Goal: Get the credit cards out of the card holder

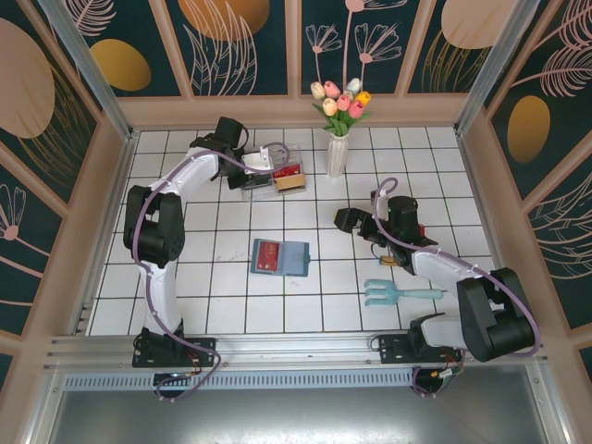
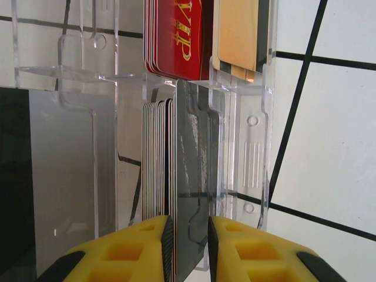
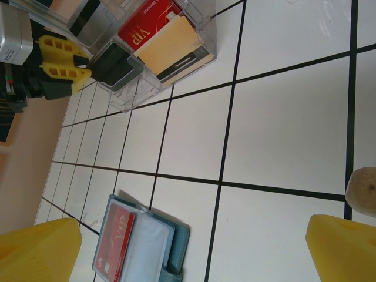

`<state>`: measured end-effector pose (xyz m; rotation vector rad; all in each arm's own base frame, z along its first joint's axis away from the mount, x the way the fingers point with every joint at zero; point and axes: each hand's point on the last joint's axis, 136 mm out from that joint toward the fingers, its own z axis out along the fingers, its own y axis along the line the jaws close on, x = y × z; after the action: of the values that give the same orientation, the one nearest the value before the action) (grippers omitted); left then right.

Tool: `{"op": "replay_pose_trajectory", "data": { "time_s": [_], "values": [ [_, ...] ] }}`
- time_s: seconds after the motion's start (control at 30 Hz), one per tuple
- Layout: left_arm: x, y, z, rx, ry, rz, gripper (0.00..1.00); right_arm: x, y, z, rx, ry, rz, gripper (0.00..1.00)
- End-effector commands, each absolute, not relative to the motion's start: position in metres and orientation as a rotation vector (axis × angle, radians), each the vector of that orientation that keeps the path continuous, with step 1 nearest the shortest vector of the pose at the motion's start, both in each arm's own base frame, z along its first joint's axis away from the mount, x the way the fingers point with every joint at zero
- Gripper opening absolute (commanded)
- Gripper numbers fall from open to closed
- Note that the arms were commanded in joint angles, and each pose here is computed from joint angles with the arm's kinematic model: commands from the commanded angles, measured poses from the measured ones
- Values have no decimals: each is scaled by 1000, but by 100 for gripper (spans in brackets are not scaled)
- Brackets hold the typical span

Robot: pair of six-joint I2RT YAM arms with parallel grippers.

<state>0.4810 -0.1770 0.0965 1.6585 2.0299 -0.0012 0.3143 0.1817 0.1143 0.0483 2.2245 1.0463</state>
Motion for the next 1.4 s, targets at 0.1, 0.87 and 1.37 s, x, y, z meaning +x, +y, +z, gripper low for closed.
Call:
{"op": "replay_pose_trajectory", "data": {
  "time_s": [0.1,0.87,1.37],
  "values": [
    [487,-192,148,1566,1912,-61,28,315,184,115,23,2221,1036,99],
    [413,-155,229,221,1964,-508,44,311,202,121,-84,2172,747,99],
    [332,-154,126,-354,2148,-990,54,249,307,106,-110,2448,927,98]
  ]
}}
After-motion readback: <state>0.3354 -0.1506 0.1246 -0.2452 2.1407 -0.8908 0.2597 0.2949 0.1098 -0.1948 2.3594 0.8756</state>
